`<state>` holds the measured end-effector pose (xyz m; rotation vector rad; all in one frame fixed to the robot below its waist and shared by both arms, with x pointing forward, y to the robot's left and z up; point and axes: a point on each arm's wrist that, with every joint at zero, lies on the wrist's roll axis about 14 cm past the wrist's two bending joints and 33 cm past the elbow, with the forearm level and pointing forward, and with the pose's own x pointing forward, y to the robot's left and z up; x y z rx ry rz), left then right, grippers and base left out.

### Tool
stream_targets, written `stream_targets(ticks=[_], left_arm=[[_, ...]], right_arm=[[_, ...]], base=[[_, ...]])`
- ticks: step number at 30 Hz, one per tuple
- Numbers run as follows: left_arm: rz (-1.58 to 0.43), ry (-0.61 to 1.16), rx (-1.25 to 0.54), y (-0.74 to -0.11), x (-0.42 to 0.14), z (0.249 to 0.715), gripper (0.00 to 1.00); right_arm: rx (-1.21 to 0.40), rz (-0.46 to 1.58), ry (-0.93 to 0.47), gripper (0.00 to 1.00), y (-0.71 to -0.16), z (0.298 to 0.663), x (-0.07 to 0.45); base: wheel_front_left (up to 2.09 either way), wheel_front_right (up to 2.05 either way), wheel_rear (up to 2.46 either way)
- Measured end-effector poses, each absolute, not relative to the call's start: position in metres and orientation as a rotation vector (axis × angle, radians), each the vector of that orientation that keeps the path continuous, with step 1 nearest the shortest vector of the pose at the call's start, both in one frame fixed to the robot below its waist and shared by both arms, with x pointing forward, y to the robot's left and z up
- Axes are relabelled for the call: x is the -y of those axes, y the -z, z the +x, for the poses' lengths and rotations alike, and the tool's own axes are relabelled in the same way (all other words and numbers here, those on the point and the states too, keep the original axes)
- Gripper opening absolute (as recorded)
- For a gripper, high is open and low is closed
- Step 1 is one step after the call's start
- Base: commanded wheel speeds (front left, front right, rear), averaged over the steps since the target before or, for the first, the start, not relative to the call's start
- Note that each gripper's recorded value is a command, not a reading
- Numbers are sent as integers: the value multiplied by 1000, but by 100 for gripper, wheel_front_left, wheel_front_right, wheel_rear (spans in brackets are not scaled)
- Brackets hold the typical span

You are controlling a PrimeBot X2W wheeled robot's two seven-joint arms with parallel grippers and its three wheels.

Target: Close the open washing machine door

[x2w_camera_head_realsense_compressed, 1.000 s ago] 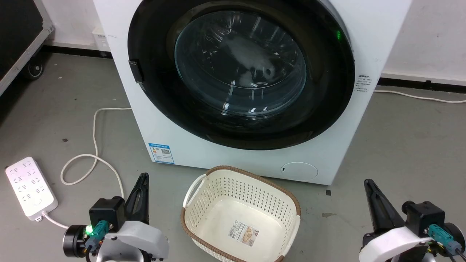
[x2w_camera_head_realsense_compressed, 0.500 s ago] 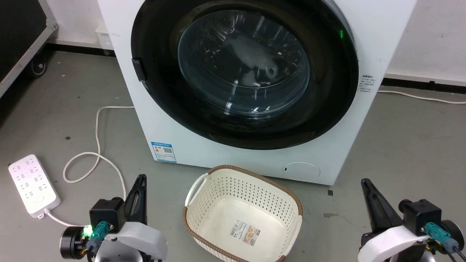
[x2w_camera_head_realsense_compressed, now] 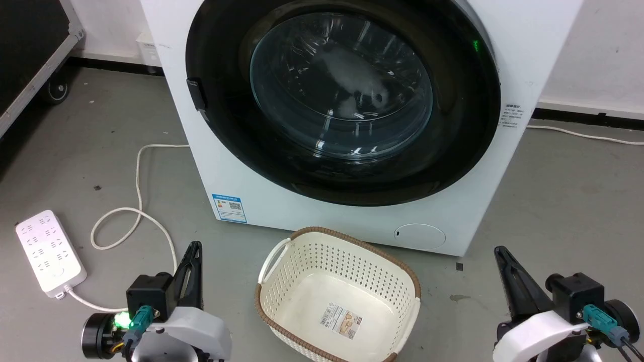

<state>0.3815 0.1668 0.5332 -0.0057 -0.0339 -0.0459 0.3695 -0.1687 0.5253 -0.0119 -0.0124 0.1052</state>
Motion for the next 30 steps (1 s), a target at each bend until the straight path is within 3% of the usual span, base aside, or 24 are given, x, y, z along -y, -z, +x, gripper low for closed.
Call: stream_targets(ticks=[30], left_arm=[[49, -1, 10, -531, -177, 376, 0]], right_arm=[[1, -44, -132, 0, -528, 373, 160]], base=[[0, 0, 0]])
